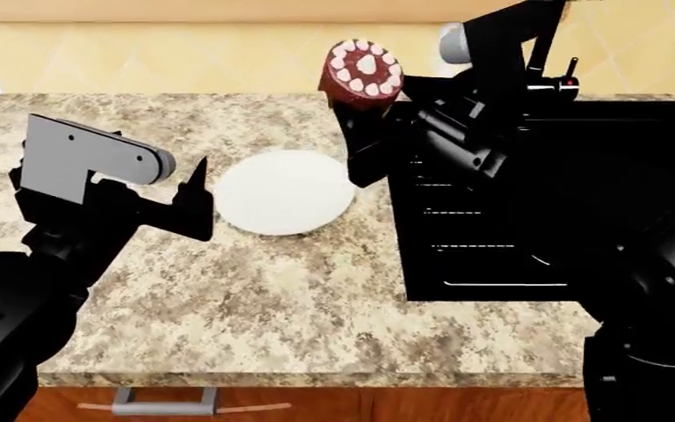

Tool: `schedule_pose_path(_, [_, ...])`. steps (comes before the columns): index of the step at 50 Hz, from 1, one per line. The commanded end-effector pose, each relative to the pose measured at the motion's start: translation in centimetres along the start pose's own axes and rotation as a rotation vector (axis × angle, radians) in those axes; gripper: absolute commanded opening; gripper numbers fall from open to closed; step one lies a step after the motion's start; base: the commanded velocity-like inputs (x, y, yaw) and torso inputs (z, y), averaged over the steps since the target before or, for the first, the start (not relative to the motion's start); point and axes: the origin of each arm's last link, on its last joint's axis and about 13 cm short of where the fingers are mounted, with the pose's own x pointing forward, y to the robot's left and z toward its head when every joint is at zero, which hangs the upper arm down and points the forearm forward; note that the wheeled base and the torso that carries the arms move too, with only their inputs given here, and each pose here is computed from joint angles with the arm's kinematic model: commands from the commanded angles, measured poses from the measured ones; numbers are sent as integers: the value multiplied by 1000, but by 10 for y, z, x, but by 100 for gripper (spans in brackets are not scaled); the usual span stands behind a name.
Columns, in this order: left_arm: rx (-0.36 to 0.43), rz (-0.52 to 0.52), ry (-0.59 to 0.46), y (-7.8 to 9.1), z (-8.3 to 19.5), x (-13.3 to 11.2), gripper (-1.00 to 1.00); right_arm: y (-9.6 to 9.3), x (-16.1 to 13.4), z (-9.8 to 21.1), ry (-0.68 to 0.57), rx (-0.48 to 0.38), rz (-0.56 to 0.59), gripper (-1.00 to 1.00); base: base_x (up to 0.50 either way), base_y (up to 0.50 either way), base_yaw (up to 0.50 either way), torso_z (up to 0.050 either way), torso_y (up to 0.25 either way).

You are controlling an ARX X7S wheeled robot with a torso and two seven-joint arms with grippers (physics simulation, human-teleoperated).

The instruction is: Move the dessert items from the plate to the tray.

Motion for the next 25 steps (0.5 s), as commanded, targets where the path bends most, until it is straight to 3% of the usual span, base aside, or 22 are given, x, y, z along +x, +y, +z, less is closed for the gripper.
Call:
schedule_pose_path(1, [-2,5,17,-2,4,3,100,-3,-30,0,-36,-34,-76,-100,-297,-488,0,0,0])
schedule_pose_path(13, [-3,15,-6,1,7,-2,100,-4,-27,-9,-26,-27,-96,-100,-286,-492,0,0,0])
schedule_pose_path(25, [10,9,-19,0,5,-1,100,-5,-33,-6,-35,-57,-122,-100,-258,-500,0,50,41])
